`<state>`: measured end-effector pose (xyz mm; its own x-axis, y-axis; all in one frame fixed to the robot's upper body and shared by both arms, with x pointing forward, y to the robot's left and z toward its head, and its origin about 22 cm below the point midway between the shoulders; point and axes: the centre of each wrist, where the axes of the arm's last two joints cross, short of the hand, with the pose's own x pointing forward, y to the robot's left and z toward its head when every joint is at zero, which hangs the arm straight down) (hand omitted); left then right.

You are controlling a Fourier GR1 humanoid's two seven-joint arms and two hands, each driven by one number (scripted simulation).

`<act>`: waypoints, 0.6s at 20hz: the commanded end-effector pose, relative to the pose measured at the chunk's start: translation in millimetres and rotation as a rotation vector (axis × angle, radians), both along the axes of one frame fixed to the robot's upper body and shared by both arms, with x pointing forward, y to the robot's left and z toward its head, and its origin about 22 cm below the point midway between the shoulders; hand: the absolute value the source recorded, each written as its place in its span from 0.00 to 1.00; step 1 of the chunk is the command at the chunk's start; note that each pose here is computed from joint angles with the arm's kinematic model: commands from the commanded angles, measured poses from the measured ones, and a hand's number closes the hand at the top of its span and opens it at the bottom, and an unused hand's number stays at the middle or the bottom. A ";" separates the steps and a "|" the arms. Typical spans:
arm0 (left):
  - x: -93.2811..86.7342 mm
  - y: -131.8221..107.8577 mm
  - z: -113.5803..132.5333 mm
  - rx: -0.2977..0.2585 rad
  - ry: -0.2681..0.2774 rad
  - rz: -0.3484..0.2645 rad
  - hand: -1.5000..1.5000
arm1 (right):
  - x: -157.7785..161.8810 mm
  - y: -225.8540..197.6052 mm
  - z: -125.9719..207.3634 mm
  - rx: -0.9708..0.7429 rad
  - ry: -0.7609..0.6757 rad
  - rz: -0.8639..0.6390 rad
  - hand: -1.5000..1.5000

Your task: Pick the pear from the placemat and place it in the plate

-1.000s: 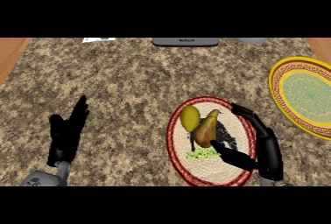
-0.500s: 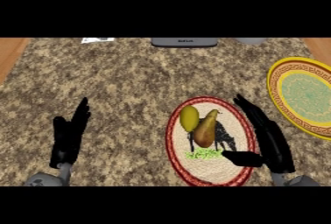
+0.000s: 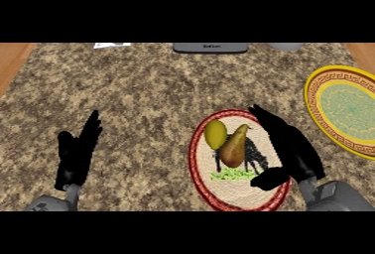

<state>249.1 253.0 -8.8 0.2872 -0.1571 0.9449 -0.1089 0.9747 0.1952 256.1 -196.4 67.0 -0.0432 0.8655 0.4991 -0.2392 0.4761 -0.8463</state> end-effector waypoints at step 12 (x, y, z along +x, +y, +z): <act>-0.2 -6.9 1.0 -0.001 0.007 -0.002 0.50 | 26.3 24.6 -2.6 -0.075 0.156 0.005 0.00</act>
<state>245.4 254.1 -16.0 0.2914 -0.1562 0.9438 -0.1121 0.9742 0.1958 277.7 -176.2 64.2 0.0239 0.8986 0.4381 -0.3537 0.4174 -0.8370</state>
